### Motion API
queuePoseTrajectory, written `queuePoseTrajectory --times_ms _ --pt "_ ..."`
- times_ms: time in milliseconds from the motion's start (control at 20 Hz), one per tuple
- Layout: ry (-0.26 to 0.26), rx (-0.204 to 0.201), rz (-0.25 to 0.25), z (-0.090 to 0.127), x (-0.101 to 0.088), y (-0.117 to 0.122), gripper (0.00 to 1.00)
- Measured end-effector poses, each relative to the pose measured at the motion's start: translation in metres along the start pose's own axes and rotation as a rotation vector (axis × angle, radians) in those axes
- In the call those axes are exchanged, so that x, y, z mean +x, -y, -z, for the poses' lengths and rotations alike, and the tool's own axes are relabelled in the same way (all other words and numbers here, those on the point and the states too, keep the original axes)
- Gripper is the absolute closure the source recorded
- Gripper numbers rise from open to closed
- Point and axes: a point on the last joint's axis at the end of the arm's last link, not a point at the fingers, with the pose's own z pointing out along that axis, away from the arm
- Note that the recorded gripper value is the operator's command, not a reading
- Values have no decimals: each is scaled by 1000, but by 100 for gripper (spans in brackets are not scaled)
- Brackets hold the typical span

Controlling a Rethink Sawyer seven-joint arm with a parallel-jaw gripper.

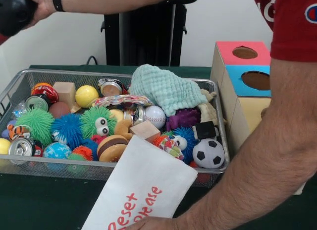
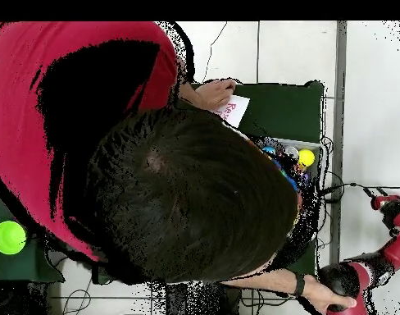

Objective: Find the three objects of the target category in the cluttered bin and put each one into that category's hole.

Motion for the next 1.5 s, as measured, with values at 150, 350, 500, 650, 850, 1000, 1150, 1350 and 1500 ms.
queuePoseTrajectory --times_ms 150,350,500,650,850,1000,1150,1350,1500 --pt "-17 23 21 -5 -13 0 0" --pt "-27 42 30 -7 -23 1 0" --pt "-24 42 29 -7 -26 1 0" --pt "-16 43 21 -6 -27 2 0" --pt "-10 41 19 -9 -30 0 0" --pt "-5 36 17 -13 -32 -4 0" --pt "6 32 14 -16 -38 -8 0" --pt "15 31 18 -18 -47 -10 0" --pt "21 32 17 -18 -51 -10 0"
